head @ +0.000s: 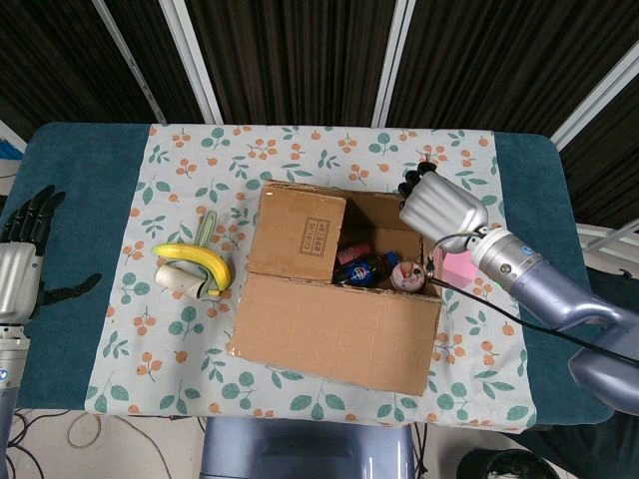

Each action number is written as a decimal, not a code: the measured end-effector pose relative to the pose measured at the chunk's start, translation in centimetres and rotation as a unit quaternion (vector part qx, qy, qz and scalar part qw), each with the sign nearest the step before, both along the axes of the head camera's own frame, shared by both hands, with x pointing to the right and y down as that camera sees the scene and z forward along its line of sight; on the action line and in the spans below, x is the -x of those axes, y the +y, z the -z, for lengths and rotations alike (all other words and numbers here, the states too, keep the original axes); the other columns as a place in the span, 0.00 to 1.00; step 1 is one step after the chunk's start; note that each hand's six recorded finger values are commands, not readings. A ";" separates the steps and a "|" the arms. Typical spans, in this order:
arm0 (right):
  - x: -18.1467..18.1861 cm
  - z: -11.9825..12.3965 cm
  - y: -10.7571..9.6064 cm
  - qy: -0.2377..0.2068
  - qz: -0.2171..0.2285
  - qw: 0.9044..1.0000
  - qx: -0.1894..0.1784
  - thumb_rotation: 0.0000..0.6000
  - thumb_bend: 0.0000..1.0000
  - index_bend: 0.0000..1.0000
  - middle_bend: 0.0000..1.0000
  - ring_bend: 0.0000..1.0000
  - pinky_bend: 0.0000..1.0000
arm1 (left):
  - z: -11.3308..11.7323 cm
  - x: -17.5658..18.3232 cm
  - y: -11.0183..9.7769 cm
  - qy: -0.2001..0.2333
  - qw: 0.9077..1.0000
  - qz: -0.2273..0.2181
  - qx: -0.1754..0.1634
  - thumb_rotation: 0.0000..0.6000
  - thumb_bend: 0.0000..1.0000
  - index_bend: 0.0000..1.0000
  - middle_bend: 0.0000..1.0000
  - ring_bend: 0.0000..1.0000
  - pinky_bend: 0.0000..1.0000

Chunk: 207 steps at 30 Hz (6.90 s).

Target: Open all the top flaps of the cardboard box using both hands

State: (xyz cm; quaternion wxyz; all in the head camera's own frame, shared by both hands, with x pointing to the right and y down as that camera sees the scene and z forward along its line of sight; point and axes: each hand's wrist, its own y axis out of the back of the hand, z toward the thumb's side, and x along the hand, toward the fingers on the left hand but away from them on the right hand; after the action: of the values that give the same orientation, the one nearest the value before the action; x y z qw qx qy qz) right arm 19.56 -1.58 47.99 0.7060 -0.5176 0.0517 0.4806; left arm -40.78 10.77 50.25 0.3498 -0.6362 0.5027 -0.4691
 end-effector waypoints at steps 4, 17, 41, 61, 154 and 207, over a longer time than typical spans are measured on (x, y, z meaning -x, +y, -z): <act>-0.2 0.4 0.1 -0.002 -0.008 1.000 0.001 1.00 1.00 0.53 0.30 0.26 0.31 | 0.1 -0.2 0.1 0.002 1.000 -0.004 -0.001 1.00 0.09 0.00 0.00 0.02 0.09; -1.9 0.1 0.6 -0.004 -0.039 0.999 0.018 1.00 1.00 0.41 0.28 0.25 0.31 | 0.0 -0.7 0.5 -0.001 1.000 -0.011 0.002 1.00 0.09 0.00 0.00 0.02 0.09; -3.7 2.6 1.2 0.018 -0.039 0.999 0.004 1.00 1.00 0.40 0.28 0.25 0.31 | 0.1 -0.9 0.5 0.005 1.000 -0.013 0.002 1.00 0.09 0.00 0.00 0.02 0.09; -8.7 1.7 2.9 0.050 -0.083 0.995 0.013 1.00 1.00 0.40 0.28 0.25 0.30 | -0.1 -1.1 0.8 0.003 1.000 -0.018 0.007 1.00 0.09 0.00 0.00 0.02 0.09; -25.7 -3.6 15.0 -0.350 -0.502 0.787 -0.080 1.00 0.45 0.00 0.00 0.04 0.23 | -12.1 -39.1 -7.3 -0.182 0.798 -0.566 0.095 1.00 0.86 0.35 0.42 0.32 0.38; -23.9 -4.3 15.5 -0.374 -0.497 0.782 -0.047 1.00 0.47 0.00 0.00 0.04 0.23 | 1.3 -24.5 -11.6 -0.239 0.842 -0.483 0.014 1.00 0.91 0.51 0.63 0.49 0.52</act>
State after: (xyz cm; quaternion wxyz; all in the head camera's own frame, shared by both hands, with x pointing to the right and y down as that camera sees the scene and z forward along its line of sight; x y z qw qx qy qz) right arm 43.43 13.88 52.28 0.3564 -0.5768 -0.5033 0.5358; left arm -16.26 -0.83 48.95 0.6324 -0.6715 0.0261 -0.3854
